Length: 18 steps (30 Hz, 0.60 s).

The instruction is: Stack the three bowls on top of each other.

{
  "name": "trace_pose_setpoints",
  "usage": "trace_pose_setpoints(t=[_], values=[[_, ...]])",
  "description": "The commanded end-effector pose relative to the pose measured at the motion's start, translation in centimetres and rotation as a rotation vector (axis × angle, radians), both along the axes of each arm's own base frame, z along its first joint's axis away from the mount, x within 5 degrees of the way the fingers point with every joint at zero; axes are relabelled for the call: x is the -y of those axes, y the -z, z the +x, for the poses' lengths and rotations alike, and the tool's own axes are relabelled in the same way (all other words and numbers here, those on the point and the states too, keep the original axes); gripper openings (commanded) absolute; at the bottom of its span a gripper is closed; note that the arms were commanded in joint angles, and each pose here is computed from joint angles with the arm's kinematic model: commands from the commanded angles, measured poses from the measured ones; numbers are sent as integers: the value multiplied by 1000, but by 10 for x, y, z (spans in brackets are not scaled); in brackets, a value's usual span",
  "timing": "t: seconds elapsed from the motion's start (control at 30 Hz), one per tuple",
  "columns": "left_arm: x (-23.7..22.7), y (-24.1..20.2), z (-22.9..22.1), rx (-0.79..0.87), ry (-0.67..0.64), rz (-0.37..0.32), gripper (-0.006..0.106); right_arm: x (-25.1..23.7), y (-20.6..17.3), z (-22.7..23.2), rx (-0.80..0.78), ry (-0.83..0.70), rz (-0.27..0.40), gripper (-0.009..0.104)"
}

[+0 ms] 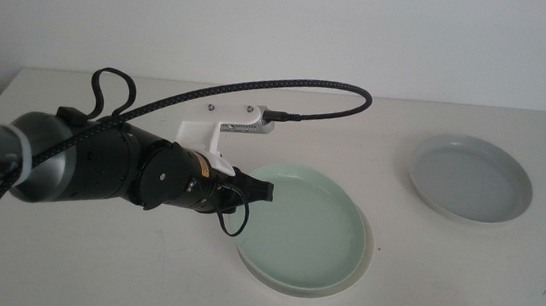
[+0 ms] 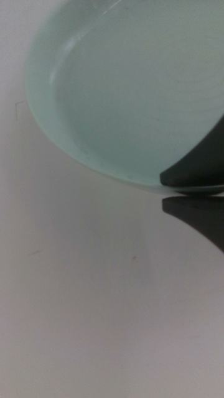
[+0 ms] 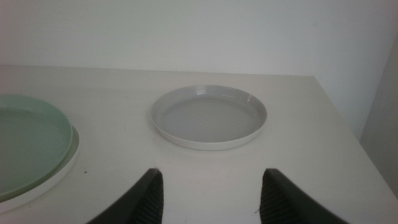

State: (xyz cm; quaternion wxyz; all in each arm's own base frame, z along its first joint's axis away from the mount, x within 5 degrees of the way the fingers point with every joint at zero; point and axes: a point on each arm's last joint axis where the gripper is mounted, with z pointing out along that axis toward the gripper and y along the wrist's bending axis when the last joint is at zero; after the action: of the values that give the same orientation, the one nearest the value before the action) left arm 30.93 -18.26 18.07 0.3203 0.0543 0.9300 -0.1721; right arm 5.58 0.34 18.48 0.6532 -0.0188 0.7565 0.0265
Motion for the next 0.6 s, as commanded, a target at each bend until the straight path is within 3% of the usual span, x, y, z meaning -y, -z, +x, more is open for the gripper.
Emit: trace_pose_setpoints(t=[0.0, 0.1, 0.23, 0.33, 0.37, 0.57], values=[[2, -26, 4, 106, -21, -78, 13, 0, -11, -1, 113, 4, -7, 41], [2, -26, 4, 106, -21, -77, 33, 0, -11, -1, 113, 4, -7, 41], [1, -33, 3, 121, -17, -81, 75, 0, -11, -1, 113, 4, -7, 41], [-2, -52, -3, 149, -11, -96, 100, 0, -11, -1, 113, 4, -7, 41], [-4, -62, -7, 169, -2, -98, 105, 0, -11, -1, 113, 4, -7, 41], [-25, -134, -46, 289, 112, -48, 105, 0, -11, -1, 113, 4, -7, 41]])
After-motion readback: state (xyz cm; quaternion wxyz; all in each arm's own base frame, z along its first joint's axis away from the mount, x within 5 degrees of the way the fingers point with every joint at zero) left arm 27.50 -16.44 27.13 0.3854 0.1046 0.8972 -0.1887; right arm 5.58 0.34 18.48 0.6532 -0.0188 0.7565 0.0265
